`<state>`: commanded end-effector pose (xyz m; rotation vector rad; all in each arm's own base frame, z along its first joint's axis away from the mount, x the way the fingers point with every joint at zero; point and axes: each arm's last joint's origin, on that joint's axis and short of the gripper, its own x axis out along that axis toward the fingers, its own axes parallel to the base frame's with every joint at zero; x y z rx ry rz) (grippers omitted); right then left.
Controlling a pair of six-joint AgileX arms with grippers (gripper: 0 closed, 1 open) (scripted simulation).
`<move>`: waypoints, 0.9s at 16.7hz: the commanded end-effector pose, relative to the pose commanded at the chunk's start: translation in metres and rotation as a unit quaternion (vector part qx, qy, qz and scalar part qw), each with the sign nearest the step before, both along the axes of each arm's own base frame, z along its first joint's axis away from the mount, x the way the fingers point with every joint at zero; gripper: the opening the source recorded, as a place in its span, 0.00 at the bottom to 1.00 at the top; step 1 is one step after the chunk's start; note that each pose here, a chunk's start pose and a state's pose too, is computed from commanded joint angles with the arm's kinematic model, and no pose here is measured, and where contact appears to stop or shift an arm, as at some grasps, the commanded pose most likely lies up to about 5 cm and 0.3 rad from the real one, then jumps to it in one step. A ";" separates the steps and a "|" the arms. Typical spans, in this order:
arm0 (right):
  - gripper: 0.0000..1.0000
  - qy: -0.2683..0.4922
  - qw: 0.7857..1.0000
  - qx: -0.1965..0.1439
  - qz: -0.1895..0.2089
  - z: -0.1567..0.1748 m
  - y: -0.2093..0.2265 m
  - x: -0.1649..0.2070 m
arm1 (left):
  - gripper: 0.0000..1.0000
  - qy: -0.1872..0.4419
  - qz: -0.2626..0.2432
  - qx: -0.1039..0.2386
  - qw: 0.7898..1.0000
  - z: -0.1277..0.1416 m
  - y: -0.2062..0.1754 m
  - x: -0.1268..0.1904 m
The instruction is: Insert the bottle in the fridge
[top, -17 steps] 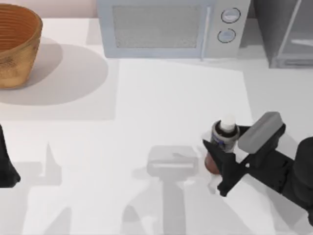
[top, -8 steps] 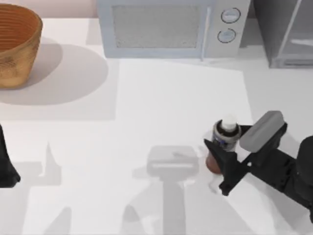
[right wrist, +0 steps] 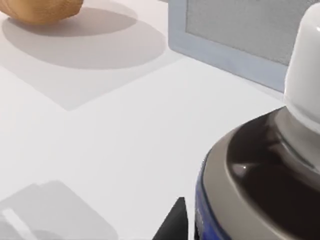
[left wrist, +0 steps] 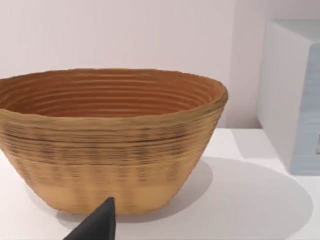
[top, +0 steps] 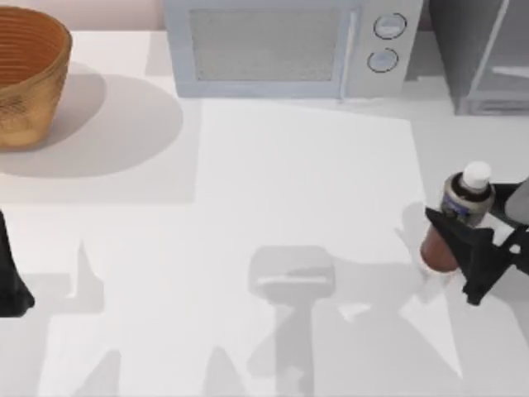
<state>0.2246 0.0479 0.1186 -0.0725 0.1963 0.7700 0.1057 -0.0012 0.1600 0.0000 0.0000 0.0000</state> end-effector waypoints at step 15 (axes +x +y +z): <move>0.01 -0.037 0.997 -0.001 -0.066 0.038 -0.024 -0.025 | 1.00 0.000 0.000 0.000 1.000 0.000 0.000 0.000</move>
